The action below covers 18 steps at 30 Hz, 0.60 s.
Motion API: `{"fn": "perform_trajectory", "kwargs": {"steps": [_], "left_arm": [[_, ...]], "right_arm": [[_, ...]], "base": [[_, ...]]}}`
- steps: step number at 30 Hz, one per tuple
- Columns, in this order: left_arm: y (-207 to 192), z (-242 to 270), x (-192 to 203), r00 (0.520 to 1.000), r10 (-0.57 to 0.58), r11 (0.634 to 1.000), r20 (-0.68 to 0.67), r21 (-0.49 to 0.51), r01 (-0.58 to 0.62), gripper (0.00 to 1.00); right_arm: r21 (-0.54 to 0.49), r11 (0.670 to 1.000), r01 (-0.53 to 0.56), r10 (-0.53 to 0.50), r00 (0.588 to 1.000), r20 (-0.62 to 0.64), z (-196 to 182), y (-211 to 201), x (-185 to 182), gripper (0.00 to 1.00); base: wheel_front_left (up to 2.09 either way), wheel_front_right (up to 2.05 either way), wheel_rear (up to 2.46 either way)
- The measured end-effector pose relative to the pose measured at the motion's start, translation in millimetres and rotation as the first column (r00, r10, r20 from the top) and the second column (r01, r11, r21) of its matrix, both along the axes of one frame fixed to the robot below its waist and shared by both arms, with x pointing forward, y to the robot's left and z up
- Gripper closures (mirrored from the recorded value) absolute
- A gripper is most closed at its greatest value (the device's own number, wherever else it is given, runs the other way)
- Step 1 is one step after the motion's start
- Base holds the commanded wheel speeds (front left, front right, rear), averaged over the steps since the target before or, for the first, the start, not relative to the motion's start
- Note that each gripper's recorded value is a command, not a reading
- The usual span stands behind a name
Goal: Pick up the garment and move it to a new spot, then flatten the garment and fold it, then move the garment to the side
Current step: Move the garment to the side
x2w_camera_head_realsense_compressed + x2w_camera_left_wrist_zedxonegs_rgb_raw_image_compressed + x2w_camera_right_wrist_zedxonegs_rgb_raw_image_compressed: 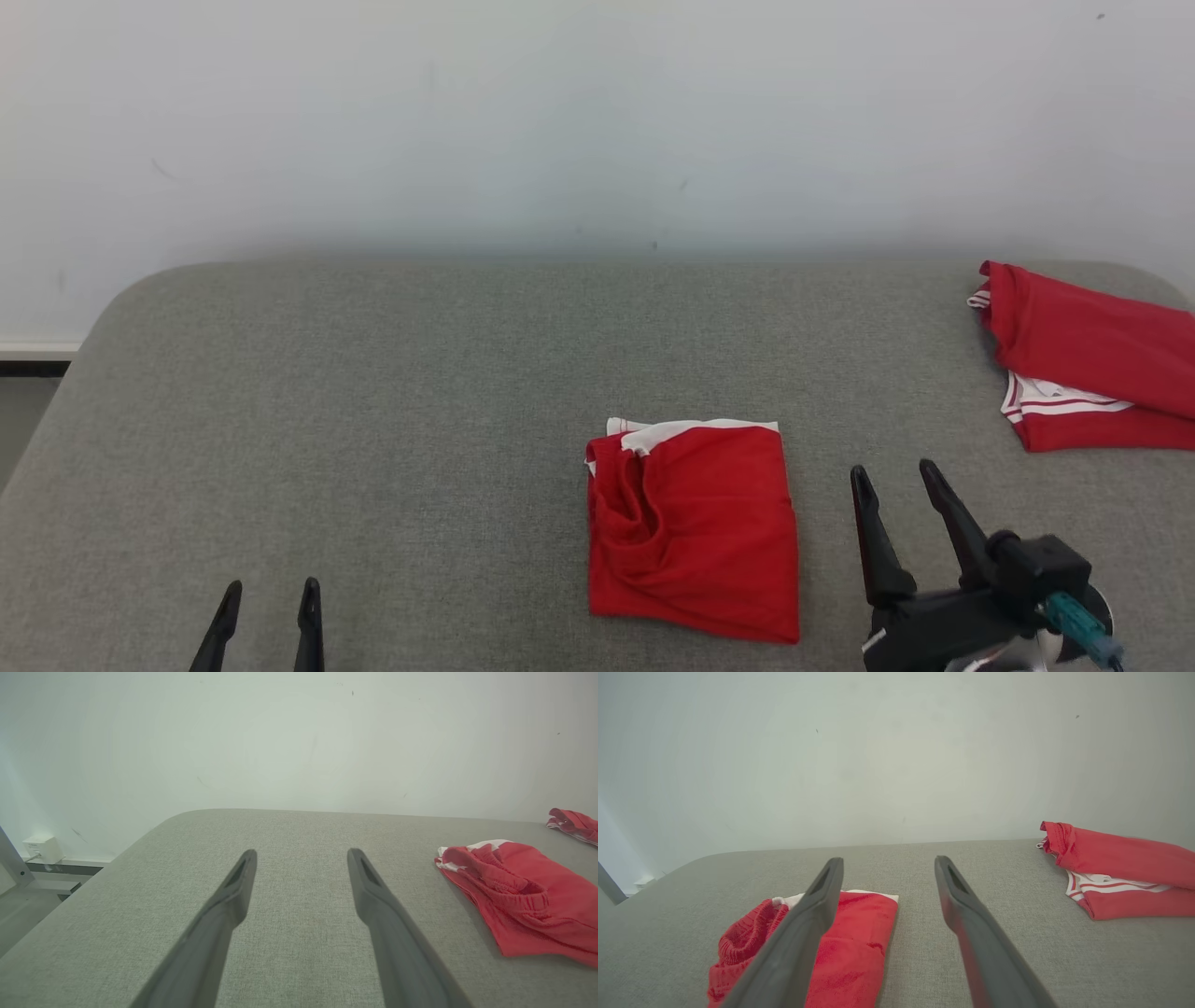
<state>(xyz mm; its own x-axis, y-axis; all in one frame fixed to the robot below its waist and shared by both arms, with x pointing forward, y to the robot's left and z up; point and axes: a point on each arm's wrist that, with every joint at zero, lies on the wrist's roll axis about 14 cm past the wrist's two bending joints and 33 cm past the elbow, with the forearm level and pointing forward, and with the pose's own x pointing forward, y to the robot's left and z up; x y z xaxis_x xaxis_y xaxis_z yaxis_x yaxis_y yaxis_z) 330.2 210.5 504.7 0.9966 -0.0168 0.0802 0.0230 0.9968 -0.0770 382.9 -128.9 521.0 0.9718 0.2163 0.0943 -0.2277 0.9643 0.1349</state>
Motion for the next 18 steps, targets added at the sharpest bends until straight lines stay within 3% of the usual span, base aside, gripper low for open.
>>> {"fn": "perform_trajectory", "kwargs": {"steps": [5,18], "left_arm": [[-3,2,1,1.000,-0.004,1.000,0.006,-0.004,0.004,0.00],[8,-7,-1,0.999,0.037,0.999,-0.023,-0.024,-0.038,0.00]], "right_arm": [[-0.036,0.999,-0.038,0.037,0.999,-0.031,5,11,21,0.00],[-0.095,0.990,-0.102,0.062,0.932,-0.356,-71,27,45,0.00]], "base": [[0.00,0.00,0.00],[0.00,0.00,0.00]]}}
